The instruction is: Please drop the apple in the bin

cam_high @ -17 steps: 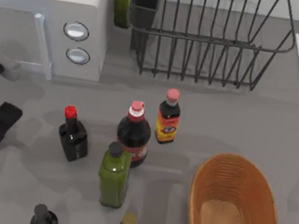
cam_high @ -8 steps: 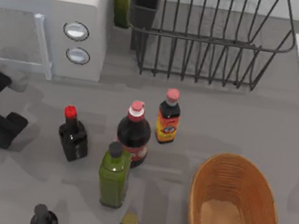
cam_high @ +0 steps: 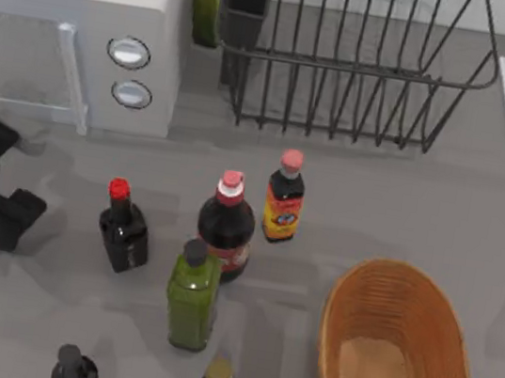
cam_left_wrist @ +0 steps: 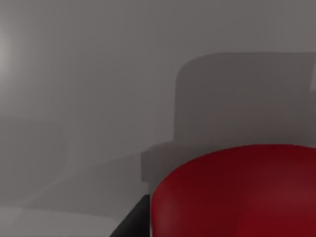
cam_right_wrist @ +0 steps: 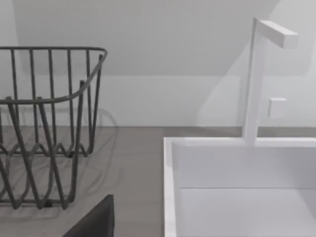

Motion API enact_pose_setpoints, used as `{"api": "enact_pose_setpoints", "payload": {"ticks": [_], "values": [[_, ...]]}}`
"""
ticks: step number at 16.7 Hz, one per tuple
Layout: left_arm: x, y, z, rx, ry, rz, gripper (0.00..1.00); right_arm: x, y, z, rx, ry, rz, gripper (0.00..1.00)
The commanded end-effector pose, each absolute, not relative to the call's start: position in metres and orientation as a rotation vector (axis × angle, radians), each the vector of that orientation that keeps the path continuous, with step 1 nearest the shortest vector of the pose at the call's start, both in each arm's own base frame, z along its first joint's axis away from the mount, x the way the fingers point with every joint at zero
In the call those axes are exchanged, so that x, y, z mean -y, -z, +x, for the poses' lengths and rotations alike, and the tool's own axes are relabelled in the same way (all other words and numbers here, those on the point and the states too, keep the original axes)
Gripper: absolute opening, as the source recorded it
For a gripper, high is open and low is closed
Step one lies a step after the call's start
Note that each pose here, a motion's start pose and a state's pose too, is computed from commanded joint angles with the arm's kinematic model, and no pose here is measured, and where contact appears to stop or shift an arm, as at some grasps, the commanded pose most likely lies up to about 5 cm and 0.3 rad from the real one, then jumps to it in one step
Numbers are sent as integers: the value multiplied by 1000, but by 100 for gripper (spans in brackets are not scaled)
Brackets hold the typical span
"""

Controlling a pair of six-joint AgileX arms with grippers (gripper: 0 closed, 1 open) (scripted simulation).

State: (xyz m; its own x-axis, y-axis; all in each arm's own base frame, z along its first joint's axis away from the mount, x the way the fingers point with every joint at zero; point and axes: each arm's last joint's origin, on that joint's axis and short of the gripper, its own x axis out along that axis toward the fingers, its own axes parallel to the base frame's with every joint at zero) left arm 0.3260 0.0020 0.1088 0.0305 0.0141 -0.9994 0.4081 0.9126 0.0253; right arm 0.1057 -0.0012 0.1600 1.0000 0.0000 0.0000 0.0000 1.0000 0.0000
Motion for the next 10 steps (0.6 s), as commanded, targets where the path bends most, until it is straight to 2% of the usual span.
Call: {"api": "enact_pose_setpoints", "payload": {"ticks": [7, 10], "values": [[-2, -109, 326, -1518, 313, 345, 2, 1, -160, 106, 0, 0, 0, 100], [-2, -109, 326, -1518, 313, 345, 0, 1, -160, 106, 0, 0, 0, 100]]}}
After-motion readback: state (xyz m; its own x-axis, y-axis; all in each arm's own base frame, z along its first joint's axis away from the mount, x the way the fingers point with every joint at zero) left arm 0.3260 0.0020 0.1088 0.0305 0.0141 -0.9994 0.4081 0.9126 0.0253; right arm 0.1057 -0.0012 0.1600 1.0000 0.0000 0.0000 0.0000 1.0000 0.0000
